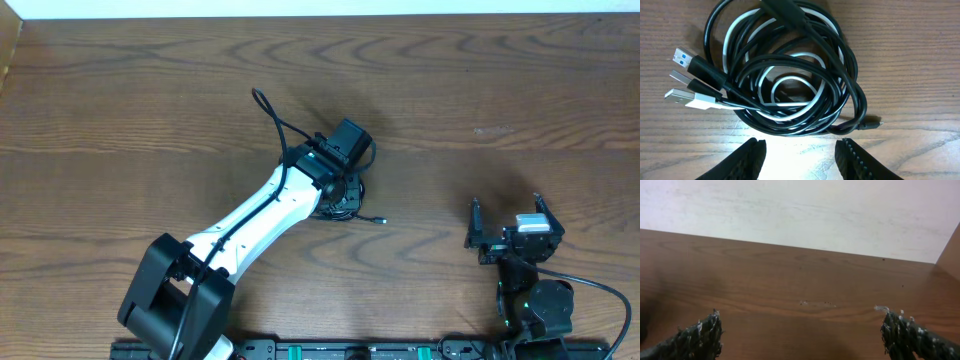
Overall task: Untangle cables
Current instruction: 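Raise the right arm and move its gripper toward the held coil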
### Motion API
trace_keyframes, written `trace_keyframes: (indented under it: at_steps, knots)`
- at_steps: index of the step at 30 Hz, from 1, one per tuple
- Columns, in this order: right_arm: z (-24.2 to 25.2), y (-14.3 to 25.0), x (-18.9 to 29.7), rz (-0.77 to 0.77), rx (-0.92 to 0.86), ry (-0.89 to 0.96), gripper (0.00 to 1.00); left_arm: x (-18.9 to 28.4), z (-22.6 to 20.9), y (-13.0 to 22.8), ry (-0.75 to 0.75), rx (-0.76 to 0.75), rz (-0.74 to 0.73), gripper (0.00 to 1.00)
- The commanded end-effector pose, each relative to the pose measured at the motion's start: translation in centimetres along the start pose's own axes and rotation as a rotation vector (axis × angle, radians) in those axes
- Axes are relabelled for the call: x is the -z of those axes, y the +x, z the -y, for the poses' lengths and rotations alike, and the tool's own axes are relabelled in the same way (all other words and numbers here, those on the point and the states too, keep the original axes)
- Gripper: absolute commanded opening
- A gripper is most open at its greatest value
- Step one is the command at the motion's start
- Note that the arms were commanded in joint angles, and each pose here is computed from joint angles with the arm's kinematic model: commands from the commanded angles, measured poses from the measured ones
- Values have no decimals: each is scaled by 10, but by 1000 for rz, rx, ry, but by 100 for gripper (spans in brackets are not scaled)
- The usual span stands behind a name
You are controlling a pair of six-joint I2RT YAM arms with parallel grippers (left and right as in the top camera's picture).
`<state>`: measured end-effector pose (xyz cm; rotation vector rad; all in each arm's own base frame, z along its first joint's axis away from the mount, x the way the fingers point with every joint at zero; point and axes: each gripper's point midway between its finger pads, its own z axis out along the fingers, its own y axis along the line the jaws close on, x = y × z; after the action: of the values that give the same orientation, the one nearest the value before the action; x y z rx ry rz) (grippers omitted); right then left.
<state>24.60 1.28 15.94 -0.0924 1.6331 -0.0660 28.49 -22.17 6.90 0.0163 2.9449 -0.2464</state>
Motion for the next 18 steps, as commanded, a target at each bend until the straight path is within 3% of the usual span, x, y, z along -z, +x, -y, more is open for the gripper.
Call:
trace_keyframes:
  at_steps: [1,18]
  knots:
    - [0,1,0,-1,-1,1,99,-2,-4,1,-19,-7,3,51]
    - [0,1,0,-1,-1,1,99,-1,-15,-6,-68,-39,32,50]
